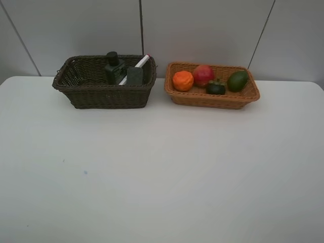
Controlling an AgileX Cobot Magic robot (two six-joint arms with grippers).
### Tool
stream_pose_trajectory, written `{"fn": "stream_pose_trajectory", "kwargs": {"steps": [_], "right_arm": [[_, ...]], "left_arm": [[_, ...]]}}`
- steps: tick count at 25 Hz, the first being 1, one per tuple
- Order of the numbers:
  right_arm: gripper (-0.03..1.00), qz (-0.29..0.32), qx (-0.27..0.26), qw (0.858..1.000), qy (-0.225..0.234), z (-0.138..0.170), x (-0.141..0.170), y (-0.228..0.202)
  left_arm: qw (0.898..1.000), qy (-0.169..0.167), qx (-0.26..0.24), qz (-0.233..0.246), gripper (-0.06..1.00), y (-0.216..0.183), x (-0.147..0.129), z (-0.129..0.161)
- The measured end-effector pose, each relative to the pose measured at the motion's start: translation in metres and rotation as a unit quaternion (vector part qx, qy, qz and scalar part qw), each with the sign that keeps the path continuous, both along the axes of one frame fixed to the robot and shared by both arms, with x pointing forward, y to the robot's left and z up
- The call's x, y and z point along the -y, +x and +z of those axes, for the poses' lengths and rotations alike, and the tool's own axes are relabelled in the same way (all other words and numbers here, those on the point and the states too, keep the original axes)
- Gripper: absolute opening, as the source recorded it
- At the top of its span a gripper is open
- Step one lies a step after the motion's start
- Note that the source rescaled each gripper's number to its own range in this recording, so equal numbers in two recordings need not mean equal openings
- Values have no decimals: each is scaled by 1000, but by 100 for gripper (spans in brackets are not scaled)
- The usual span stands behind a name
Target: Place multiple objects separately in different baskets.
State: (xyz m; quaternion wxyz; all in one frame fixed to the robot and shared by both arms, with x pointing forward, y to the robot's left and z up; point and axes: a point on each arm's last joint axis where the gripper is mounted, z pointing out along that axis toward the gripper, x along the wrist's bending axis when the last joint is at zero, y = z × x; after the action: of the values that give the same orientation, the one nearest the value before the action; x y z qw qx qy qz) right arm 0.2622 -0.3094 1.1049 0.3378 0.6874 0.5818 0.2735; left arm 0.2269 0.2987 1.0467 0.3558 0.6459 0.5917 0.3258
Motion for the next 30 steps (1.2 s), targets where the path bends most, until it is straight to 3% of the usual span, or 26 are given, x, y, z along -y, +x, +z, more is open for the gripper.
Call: {"fn": "stream_pose_trajectory", "kwargs": {"steps": [6, 10, 14, 30], "right_arm": [[100, 22, 86, 996, 9, -31, -7, -43], [100, 41, 72, 997, 6, -47, -9, -40], [100, 53, 95, 994, -2, -49, -10, -33], [100, 55, 102, 993, -4, -51, -10, -31]], "left_arm": [[1000, 0, 0, 0, 90, 0, 0, 0], [1000, 0, 0, 0, 90, 0, 0, 0], [1000, 0, 0, 0, 90, 0, 0, 0], [1000, 0, 0, 0, 90, 0, 0, 0]]}}
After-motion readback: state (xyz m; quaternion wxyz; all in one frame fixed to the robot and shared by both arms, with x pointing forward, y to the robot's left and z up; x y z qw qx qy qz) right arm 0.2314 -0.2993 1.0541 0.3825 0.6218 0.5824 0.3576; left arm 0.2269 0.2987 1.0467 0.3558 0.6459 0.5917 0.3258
